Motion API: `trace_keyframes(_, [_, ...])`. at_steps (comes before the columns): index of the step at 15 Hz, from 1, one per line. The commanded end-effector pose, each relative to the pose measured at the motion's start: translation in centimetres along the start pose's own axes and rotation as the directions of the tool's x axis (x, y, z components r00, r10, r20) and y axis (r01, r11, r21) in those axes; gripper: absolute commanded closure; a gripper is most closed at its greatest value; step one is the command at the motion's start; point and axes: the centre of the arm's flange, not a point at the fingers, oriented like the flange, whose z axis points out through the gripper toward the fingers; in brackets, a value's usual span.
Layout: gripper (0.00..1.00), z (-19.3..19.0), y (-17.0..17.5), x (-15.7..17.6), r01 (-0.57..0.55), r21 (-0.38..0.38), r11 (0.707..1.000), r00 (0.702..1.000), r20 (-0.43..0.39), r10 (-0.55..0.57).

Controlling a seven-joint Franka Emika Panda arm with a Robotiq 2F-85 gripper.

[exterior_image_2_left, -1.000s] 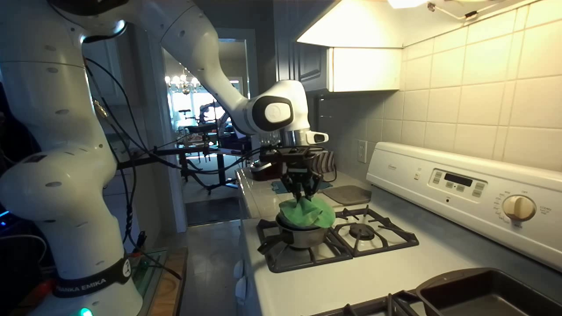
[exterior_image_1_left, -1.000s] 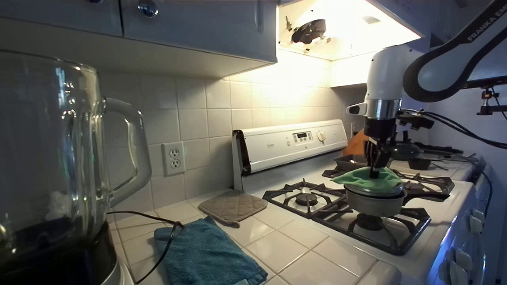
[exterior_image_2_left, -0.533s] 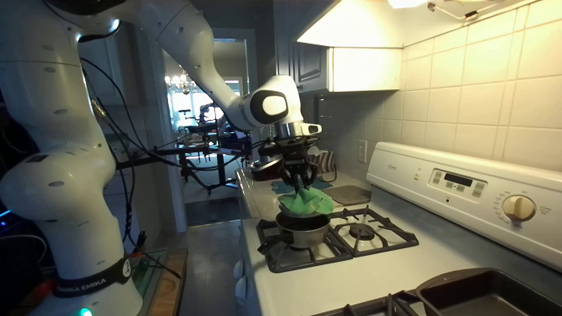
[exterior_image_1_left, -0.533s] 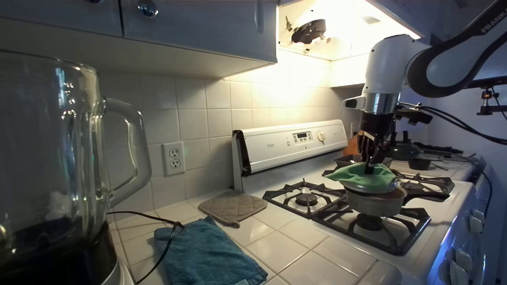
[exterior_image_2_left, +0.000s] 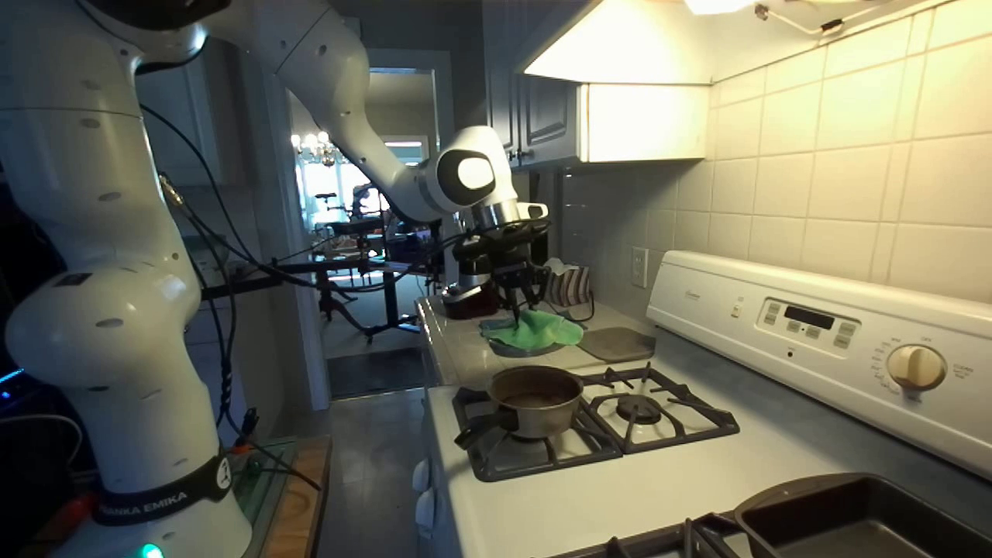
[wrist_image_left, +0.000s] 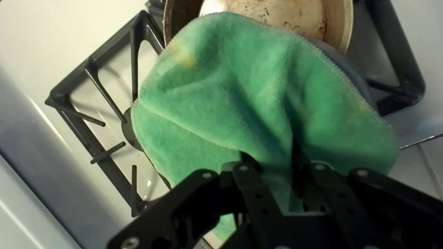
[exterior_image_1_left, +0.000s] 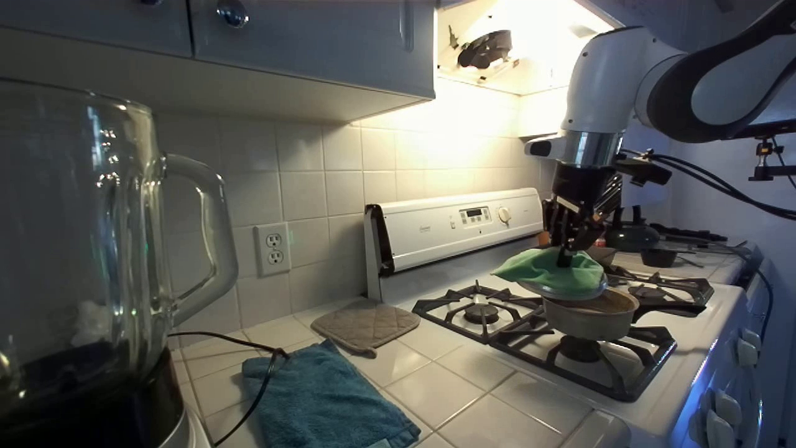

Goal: Remove the lid and green towel from the top of the saucepan on the stove.

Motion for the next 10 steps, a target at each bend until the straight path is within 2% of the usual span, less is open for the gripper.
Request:
trace_keyframes(1, [0.93,-0.7,-0.3,3.0,0.103,-0.012,0.995,0.995,0.008,-0.103])
trace_keyframes(10, [0.93,1.2,-2.4,8.8,0.317,0.029,0.948,0.948,0.023,-0.317])
